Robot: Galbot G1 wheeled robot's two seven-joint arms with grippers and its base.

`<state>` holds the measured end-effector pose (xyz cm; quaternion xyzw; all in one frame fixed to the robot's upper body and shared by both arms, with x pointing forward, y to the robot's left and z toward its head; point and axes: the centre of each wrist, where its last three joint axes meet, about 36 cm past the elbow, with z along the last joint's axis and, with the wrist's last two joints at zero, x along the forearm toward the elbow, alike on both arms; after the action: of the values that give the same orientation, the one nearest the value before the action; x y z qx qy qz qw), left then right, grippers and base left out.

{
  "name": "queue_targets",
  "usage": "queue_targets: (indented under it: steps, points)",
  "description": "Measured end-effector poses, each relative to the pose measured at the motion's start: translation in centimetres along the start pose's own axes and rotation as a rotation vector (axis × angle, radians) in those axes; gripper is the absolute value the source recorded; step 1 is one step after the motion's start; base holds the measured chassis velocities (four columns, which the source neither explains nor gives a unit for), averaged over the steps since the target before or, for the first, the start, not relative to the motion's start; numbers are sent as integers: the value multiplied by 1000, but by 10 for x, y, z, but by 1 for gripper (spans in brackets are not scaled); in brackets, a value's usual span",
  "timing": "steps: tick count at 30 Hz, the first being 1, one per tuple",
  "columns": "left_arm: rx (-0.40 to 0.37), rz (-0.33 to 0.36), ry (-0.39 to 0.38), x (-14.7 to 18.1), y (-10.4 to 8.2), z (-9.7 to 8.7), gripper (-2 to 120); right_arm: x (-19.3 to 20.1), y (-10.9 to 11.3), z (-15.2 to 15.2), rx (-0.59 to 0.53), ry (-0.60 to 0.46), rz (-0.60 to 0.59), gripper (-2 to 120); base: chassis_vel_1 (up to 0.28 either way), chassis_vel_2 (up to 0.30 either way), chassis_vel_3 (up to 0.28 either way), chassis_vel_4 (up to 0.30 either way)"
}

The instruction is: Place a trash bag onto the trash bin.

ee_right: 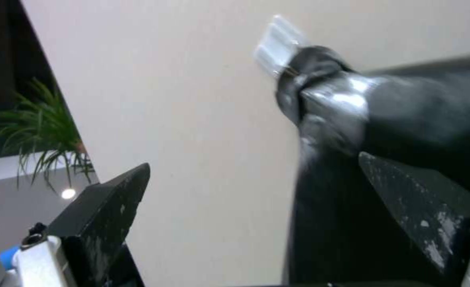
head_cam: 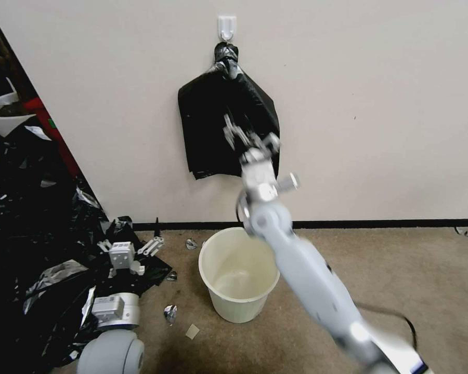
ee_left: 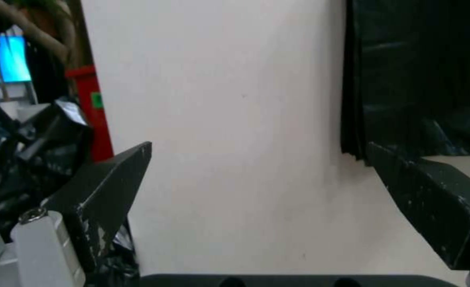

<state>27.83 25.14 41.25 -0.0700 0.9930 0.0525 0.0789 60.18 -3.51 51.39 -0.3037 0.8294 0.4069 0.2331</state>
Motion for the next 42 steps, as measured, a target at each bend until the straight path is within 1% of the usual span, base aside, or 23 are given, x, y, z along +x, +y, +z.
queue_targets:
  steps: [1, 4, 10, 20, 24, 30, 33, 42]
  points:
    - [0, 0, 0, 0, 0, 0, 100, 0, 0, 0, 0, 0, 0, 100, 0, 0, 0, 0]
    - [0, -13, -13, 1, 2, -4, 100, -25, -11, -5, 35, -4, -5, 100, 0, 0, 0, 0]
    - [6, -22, -23, 1, 2, -6, 100, -30, -19, -11, 52, -4, 4, 100, 0, 0, 0, 0]
    - [6, -22, -21, 1, -4, -3, 100, -21, -15, -5, 41, 5, 6, 100, 0, 0, 0, 0]
    - [6, -17, -19, 1, -7, -1, 100, -16, -20, -2, 47, 20, 15, 100, 0, 0, 0, 0]
    - [2, -20, -20, 2, -6, 0, 100, -16, -22, 4, 39, 23, 32, 100, 0, 0, 0, 0]
    - [1, -20, -23, 2, -6, 1, 100, -19, -22, 5, 34, 17, 36, 100, 0, 0, 0, 0]
    - [-7, -16, -27, 3, -4, 4, 100, -35, -13, 2, 26, -9, 14, 100, 0, 0, 0, 0]
